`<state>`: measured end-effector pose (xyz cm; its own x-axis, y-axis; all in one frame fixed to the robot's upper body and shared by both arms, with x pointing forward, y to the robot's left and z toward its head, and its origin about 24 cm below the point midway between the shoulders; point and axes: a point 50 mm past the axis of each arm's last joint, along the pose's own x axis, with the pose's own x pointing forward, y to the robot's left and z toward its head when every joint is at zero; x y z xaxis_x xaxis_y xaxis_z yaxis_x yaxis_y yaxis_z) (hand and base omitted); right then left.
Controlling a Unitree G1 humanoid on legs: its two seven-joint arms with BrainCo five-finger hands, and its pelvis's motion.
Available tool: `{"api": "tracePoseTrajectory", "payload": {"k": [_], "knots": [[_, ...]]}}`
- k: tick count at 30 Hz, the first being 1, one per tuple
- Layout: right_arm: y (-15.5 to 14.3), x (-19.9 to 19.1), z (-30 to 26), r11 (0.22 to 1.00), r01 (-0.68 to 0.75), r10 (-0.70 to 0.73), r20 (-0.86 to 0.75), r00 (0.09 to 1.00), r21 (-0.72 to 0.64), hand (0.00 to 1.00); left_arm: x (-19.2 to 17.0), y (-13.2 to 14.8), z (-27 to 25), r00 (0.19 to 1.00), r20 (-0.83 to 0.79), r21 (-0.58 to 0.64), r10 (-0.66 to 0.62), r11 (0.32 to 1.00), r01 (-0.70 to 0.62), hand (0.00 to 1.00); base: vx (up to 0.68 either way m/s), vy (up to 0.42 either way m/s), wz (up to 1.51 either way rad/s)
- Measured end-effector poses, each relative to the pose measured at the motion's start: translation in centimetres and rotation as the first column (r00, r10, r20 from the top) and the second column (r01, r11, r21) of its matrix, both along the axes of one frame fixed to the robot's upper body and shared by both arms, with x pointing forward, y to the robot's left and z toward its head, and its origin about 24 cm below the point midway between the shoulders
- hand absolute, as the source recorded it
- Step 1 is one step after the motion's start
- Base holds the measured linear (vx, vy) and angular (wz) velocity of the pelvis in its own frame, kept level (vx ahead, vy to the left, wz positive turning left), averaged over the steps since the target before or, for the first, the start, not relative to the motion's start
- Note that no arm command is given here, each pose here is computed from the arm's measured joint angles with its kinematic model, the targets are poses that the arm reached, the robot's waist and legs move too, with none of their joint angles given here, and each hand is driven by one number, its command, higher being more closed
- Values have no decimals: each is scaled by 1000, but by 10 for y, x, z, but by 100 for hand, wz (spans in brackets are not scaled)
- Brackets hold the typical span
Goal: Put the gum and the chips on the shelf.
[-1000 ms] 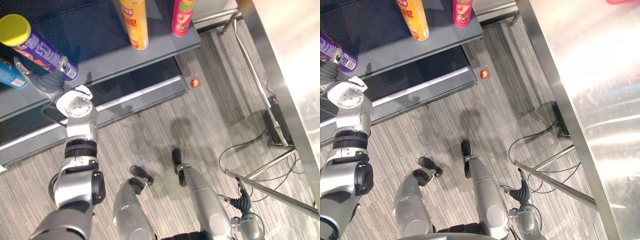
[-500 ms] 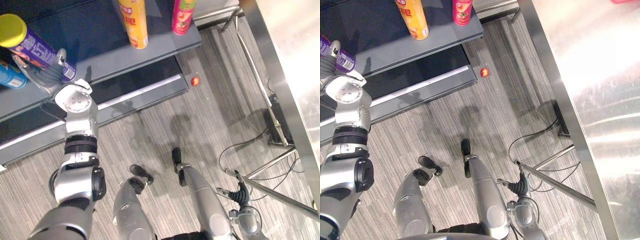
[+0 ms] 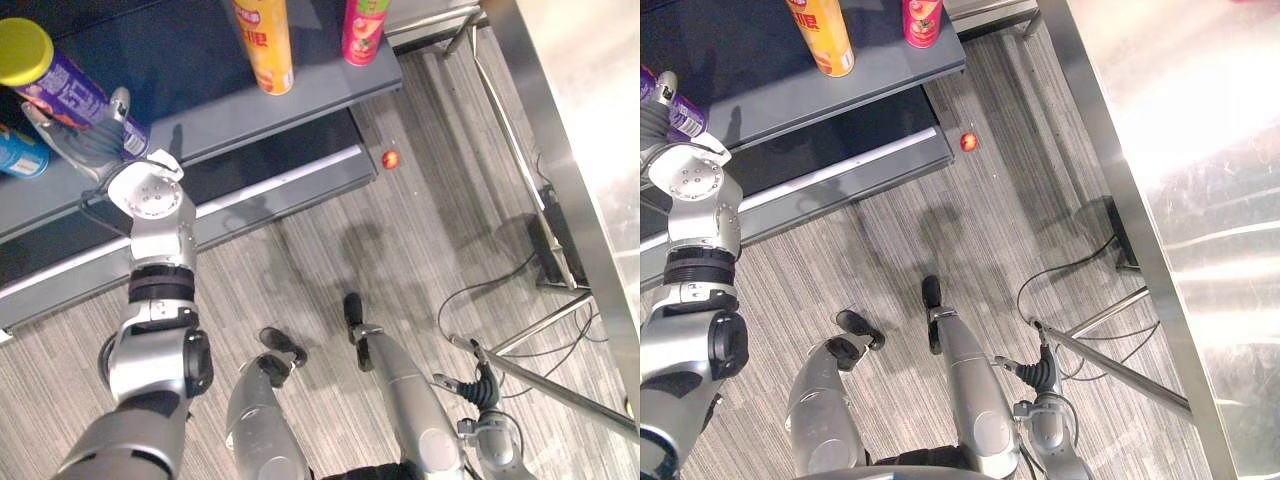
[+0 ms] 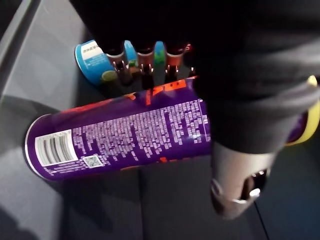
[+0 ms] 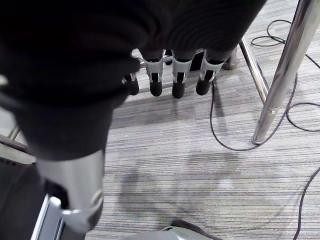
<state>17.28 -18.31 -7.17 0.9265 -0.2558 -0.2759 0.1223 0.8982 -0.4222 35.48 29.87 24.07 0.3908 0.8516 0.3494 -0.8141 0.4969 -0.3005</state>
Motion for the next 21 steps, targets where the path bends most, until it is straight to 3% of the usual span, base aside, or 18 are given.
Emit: {"api": "tracePoseTrajectory", "payload": {"k": [21], "knots": [[3,7,4,1000,2,-2,25,1000,8,0,2,1,-5,1000,-5,-22,5,1000,-5,0,26,-11,0]]}}
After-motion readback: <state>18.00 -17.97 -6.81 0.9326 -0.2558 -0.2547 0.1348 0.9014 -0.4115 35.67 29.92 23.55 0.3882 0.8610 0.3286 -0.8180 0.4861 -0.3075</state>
